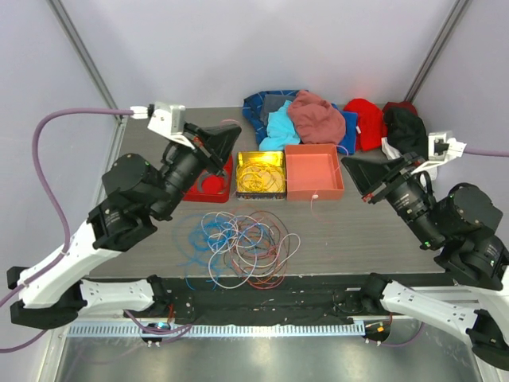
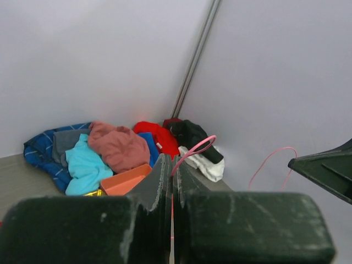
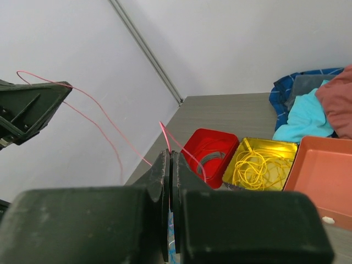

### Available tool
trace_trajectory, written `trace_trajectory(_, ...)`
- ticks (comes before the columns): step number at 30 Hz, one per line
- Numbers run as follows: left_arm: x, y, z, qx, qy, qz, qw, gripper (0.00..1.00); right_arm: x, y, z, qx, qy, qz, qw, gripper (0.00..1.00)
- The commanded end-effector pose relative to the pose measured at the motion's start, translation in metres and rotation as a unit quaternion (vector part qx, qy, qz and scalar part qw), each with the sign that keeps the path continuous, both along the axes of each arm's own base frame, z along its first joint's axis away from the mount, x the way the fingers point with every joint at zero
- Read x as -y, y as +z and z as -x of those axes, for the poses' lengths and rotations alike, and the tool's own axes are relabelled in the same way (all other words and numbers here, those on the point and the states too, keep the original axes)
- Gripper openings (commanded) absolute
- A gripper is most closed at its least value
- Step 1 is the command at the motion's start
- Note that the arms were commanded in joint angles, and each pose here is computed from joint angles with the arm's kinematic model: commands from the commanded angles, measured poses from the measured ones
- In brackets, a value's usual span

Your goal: Untangle the cables

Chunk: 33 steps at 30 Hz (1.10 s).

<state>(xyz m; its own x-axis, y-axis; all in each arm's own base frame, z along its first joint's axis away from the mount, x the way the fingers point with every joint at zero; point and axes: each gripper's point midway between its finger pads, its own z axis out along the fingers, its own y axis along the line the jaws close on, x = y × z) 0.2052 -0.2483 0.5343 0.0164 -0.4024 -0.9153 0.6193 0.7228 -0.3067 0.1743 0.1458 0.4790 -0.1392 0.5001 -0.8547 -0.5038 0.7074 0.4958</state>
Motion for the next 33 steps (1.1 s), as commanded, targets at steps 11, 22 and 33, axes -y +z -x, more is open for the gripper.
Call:
trace_trajectory(11,0.087,-0.052,-0.06,-0.064,-0.024,-0.065,0.996,0.0,-0.028,-0.041,-0.05,-0.03,-0.06,0.052,0.996,0.01)
trace_trajectory(22,0.11,-0.067,-0.13,-0.122,-0.054,-0.011,0.991,0.0,-0.064,-0.008,-0.109,-0.006,-0.093,0.104,0.99,0.01)
trace_trajectory(33,0.128,-0.029,-0.152,-0.103,-0.102,0.012,0.989,0.0,-0.035,0.077,-0.151,0.057,-0.16,0.081,0.982,0.01)
